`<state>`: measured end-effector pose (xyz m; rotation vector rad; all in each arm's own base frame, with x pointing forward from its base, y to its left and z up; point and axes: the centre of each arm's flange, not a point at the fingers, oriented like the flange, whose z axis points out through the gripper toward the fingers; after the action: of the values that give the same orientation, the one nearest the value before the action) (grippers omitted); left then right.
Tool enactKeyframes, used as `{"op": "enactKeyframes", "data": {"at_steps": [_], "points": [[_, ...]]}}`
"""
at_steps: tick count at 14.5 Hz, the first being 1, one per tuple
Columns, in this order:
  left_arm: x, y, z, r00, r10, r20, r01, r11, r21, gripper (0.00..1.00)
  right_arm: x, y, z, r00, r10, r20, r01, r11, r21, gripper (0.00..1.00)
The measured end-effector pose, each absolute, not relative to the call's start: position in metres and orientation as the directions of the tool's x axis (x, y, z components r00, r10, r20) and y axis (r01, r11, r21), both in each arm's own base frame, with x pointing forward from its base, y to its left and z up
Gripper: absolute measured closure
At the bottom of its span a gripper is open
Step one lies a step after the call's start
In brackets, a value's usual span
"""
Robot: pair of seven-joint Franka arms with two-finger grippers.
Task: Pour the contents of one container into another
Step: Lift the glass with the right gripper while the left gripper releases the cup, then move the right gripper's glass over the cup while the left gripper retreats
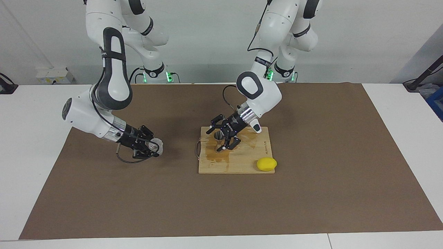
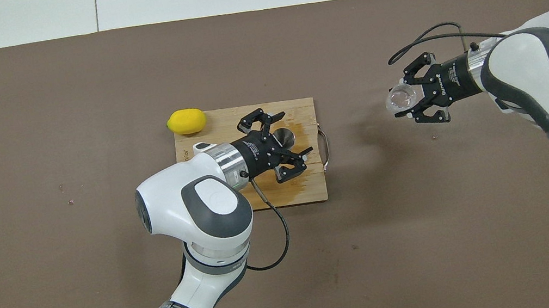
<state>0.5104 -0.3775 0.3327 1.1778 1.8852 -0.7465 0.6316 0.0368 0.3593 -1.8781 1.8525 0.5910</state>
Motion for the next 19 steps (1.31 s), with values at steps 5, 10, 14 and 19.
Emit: {"op": "enactKeyframes", "data": {"at_steps": [5, 10, 14, 19], "points": [[0.508, -0.376, 0.352, -0.254, 0.443, -0.86, 0.915, 0.398, -0.065, 0.0, 0.637, 0.085, 0.379, 0.043, -0.849, -0.527, -0.999, -0.043, -0.013, 0.48], [0.525, -0.331, 0.387, -0.219, 0.428, -0.877, 0.908, 0.419, -0.022, 0.0, 0.641, 0.115, 0.397, 0.037, -0.858, -0.513, -0.999, -0.033, -0.017, 0.48], [0.549, -0.278, 0.41, -0.136, 0.477, -0.869, 0.936, 0.35, 0.046, 0.0, 0.638, 0.147, 0.406, 0.026, -0.88, -0.475, -1.0, -0.03, 0.001, 0.48], [0.577, -0.195, 0.417, -0.037, 0.599, -0.8, 0.973, 0.206, 0.109, 0.0, 0.63, 0.205, 0.419, 0.037, -0.919, -0.392, -0.999, -0.032, -0.019, 0.48]]}}
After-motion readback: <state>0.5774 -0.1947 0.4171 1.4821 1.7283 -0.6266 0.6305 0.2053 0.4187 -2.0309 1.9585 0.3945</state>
